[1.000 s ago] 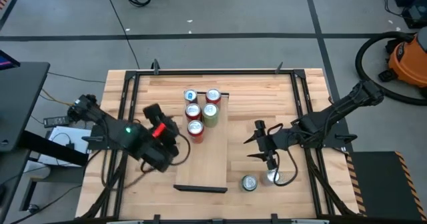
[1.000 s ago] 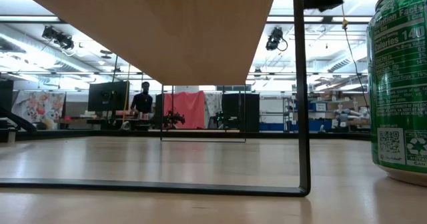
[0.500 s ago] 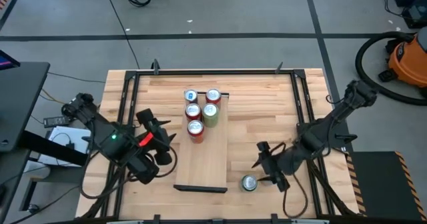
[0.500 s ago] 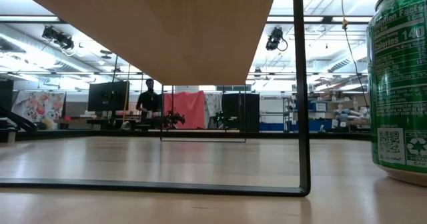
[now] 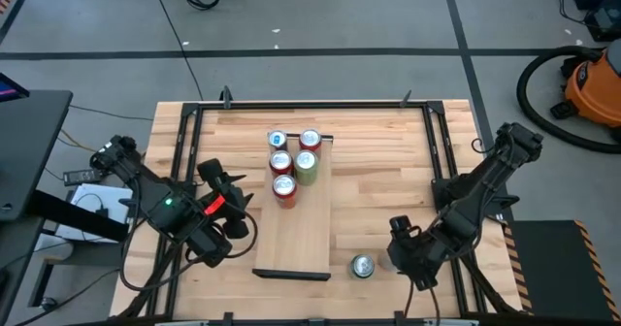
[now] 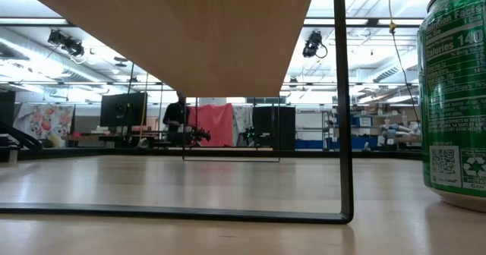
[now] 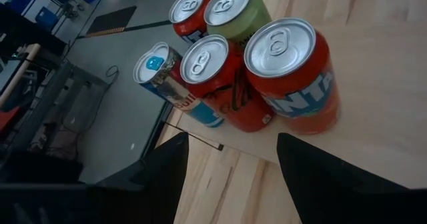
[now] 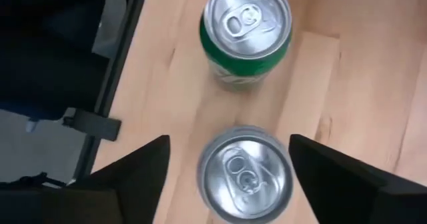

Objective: Place canned beverage on shelf
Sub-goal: Put the white soda can on the shelf

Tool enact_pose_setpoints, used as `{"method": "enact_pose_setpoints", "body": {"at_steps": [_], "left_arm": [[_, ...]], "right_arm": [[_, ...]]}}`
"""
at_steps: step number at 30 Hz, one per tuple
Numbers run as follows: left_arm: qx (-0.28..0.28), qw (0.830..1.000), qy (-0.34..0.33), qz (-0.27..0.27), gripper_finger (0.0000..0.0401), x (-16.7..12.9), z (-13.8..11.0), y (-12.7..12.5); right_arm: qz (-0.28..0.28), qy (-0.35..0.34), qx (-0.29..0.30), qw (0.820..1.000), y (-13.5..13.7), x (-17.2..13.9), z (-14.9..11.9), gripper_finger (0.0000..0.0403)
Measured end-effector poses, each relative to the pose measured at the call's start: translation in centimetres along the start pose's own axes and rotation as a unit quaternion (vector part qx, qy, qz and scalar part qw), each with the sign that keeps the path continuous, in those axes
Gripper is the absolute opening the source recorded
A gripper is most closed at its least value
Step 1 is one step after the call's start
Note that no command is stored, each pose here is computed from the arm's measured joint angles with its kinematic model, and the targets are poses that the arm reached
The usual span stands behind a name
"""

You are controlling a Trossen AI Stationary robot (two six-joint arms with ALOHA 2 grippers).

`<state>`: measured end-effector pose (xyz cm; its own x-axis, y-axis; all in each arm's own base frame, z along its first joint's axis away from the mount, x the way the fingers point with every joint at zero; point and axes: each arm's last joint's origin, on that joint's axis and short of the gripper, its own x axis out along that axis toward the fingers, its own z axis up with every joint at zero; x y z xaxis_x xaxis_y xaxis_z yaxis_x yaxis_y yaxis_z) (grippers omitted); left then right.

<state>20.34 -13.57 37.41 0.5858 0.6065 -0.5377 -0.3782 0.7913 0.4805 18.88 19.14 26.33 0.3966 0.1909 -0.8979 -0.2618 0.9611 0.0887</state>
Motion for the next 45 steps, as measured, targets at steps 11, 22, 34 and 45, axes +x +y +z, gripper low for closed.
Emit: {"method": "enact_pose_setpoints", "body": {"at_steps": [11,22,34,45], "left_arm": [[0.0,1.0,0.001,-0.001,0.024,0.0,0.0,0.0],[-0.001,1.0,0.002,-0.002,0.024,0.0,0.0,0.0],[-0.012,1.0,0.01,-0.009,0.024,0.0,0.0,-0.1],[-0.019,0.999,0.028,-0.029,0.024,0.0,-0.1,-0.2]], "right_arm": [[-0.051,0.048,-0.037,0.997,0.9,2.5,-0.8,0.0366],[-0.084,0.151,0.011,0.985,-0.8,5.7,-0.8,0.0338],[-0.172,0.137,0.224,0.95,-6.3,5.3,0.6,0.0322],[-0.191,0.128,0.26,0.938,-10.9,5.2,1.8,0.0358]]}}
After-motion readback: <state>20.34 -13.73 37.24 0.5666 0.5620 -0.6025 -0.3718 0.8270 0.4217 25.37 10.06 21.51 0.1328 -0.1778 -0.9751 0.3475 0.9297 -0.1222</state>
